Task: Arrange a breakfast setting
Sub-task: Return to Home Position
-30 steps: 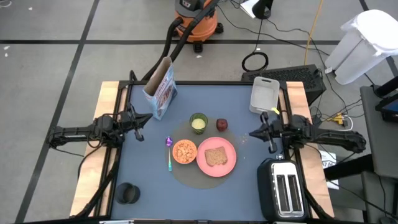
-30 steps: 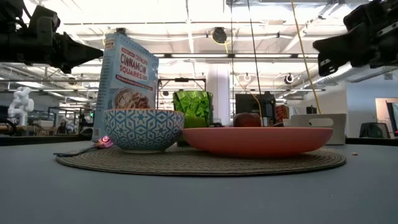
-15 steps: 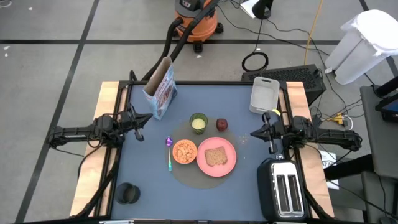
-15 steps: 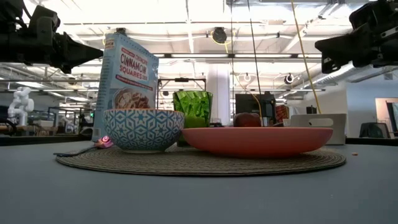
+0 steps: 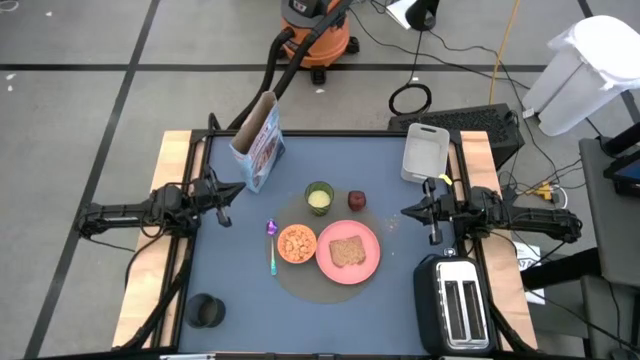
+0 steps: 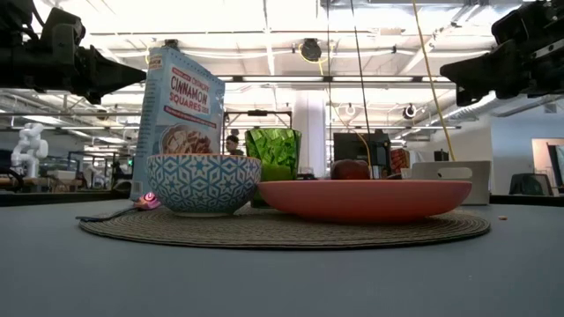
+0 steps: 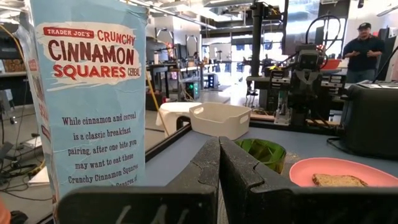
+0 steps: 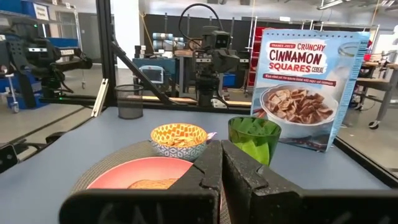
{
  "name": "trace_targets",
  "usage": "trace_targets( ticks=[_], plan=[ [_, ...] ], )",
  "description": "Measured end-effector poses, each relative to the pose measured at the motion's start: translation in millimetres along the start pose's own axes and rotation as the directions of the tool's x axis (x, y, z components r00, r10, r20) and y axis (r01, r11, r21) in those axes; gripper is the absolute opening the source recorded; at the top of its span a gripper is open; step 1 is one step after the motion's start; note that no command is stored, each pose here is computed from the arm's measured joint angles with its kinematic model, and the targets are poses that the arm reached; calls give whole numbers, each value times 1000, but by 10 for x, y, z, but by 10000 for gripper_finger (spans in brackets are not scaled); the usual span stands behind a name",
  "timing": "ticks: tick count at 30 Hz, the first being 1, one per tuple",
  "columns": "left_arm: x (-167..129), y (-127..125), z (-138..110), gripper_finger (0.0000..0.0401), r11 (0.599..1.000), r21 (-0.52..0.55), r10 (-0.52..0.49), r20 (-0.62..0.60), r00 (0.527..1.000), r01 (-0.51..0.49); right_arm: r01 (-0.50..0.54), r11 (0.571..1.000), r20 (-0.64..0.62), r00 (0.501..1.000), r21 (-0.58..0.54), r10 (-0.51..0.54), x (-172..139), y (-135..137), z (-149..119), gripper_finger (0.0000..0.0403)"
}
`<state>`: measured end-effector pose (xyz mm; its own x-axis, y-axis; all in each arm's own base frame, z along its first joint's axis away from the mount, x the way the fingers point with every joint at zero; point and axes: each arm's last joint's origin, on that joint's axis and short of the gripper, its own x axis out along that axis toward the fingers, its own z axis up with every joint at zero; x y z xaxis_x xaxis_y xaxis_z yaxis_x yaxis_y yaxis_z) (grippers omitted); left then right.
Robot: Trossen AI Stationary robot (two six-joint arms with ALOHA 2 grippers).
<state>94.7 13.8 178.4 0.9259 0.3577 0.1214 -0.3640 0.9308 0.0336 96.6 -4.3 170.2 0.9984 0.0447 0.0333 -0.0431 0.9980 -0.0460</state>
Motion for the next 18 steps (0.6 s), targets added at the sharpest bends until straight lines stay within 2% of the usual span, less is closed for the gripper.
trace_targets(
  ticks=[18],
  plan=[
    [0,0,0,5,1000,0,0,0,1000,0,-3,1000,-11,1000,4,3,7,0,-9,0]
  ],
)
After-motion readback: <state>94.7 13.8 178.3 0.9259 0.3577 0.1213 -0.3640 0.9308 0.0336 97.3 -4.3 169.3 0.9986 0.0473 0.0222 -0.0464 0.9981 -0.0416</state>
